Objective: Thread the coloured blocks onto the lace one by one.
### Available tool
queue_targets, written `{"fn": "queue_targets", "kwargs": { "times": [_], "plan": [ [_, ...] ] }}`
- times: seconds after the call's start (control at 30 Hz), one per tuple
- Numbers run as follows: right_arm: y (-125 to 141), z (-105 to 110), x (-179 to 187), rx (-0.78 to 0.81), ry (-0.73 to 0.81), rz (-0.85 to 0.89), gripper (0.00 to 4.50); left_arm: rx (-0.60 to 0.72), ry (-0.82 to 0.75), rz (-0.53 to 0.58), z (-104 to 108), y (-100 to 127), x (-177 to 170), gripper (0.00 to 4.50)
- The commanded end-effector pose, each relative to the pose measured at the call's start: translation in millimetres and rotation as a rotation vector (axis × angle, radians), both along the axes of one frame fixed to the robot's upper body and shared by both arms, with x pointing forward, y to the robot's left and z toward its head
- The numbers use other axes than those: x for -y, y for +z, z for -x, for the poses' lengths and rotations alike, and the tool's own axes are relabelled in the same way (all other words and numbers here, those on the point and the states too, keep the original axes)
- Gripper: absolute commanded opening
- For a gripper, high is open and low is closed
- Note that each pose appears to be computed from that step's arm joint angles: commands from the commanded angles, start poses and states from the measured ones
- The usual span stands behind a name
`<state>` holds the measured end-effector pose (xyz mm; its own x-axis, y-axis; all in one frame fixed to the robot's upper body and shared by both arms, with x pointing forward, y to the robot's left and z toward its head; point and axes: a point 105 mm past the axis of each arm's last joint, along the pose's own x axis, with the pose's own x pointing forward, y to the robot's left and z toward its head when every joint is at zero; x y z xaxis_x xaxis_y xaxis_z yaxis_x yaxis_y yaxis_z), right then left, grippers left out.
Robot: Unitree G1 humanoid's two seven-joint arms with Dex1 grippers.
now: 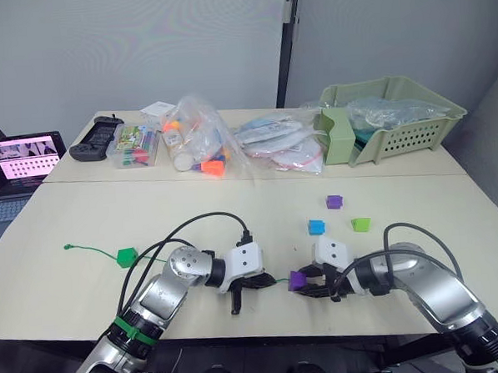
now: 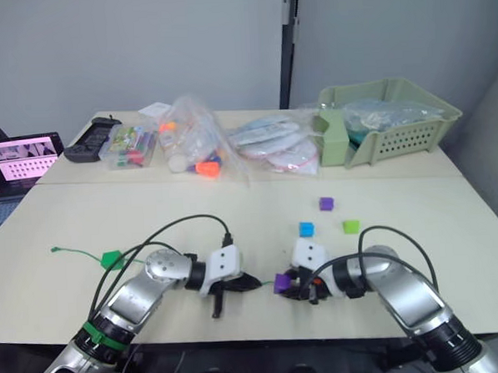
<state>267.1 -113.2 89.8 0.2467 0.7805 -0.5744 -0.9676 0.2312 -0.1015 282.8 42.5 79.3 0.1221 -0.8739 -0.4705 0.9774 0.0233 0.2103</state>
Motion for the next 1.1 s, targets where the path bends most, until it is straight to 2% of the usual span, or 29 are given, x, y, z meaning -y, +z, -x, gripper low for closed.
{"fn": "queue_targets", "kwargs": {
  "times": [0.03,0.3,0.57,0.6,0.67,0.9,0.97,1.1],
  "plan": [
    [8.4,1.3,-3.1,0.024,0.018,-0.016,1.15,0.028,-0.050,0.024,3.5,9.0,12.7,0.00],
    [7.4,2.7,-8.3,0.023,0.035,-0.018,1.15,0.062,-0.065,0.036,-0.3,9.6,34.0,0.00],
    [9.6,1.5,-8.5,0.015,0.027,-0.033,1.15,0.060,-0.039,0.020,-2.2,10.6,27.3,0.00],
    [11.9,-0.2,-8.3,0.020,0.013,-0.047,1.15,0.058,-0.040,0.019,-2.1,12.1,24.7,0.55],
    [17.6,-3.2,-7.5,0.032,-0.012,-0.075,2.17,0.045,-0.053,0.012,-0.7,15.7,19.7,1.15],
    [39.0,2.0,3.8,0.076,-0.043,-0.106,4.46,0.078,-0.094,-0.004,-1.7,33.3,19.9,3.43],
    [43.6,7.3,11.0,0.086,-0.053,-0.098,4.50,0.089,-0.112,-0.005,-2.7,36.1,27.8,4.11],
    [38.7,16.3,30.6,0.071,-0.094,-0.054,4.50,0.124,-0.157,-0.043,-5.7,25.5,49.5,4.11]
  ]
}}
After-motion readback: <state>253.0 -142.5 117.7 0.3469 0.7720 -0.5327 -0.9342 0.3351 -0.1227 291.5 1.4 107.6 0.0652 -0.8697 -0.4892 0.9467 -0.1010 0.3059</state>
